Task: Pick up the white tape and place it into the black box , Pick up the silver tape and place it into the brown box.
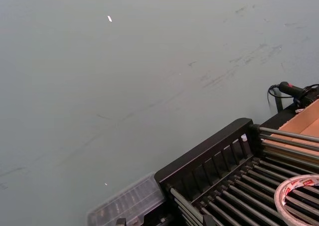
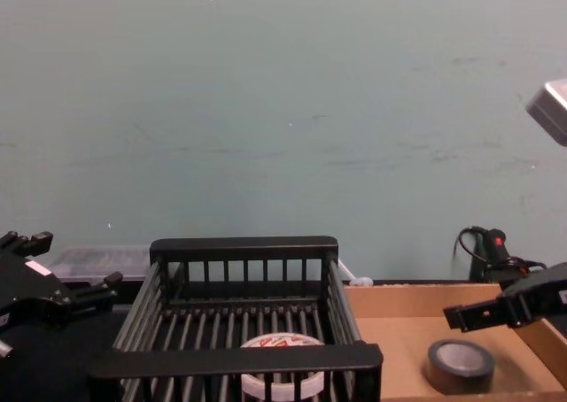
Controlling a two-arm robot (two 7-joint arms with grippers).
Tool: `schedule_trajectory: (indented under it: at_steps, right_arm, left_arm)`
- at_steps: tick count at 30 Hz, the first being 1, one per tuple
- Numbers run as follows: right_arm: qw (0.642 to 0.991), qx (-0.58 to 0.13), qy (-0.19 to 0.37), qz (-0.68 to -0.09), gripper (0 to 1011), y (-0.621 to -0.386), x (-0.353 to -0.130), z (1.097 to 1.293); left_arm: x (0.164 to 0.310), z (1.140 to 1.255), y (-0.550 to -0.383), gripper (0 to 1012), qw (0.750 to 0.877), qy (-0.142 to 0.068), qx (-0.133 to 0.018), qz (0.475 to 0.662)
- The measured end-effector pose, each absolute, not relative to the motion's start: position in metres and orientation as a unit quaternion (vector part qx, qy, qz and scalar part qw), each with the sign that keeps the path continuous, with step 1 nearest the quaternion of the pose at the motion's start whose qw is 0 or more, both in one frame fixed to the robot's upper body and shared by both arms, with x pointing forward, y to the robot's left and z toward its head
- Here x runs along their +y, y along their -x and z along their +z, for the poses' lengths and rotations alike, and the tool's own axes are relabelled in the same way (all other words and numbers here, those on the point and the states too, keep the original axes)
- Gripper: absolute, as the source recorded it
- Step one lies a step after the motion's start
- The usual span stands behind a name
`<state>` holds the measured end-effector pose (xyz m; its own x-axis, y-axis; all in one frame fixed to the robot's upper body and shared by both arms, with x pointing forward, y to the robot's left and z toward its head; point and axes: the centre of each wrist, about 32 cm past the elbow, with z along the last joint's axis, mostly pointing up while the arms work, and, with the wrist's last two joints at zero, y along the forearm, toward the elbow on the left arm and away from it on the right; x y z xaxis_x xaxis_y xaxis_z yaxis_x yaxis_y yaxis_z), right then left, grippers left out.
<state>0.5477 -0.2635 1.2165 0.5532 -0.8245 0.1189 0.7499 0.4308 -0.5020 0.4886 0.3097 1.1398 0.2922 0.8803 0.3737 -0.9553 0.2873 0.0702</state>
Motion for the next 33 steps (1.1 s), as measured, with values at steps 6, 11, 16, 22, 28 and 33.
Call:
schedule_trajectory:
  at_steps: [6, 11, 16, 22, 28, 33]
  right_arm:
    - [0.843, 0.072, 0.258, -0.467, 1002, -0.548, -0.263, 1.216]
    - [0.843, 0.068, 0.254, -0.47, 1002, -0.547, -0.264, 1.216]
    - [0.837, 0.033, 0.23, -0.495, 1002, -0.537, -0.263, 1.211]
    - [0.819, -0.019, 0.199, -0.538, 1002, -0.517, -0.256, 1.192]
    - [0.789, -0.079, 0.171, -0.585, 1002, -0.491, -0.247, 1.158]
    - [0.779, -0.085, 0.17, -0.598, 1002, -0.481, -0.246, 1.143]
  left_arm:
    - [0.31, 1.14, -0.489, 1001, 0.791, -0.141, -0.132, 0.58]
    - [0.31, 1.14, -0.489, 1001, 0.791, -0.142, -0.132, 0.58]
    - [0.31, 1.14, -0.489, 1001, 0.791, -0.141, -0.132, 0.58]
    - [0.31, 1.14, -0.489, 1001, 0.791, -0.141, -0.132, 0.58]
    - [0.31, 1.14, -0.489, 1001, 0.791, -0.141, -0.132, 0.58]
    - [0.31, 1.14, -0.489, 1001, 0.791, -0.141, -0.132, 0.58]
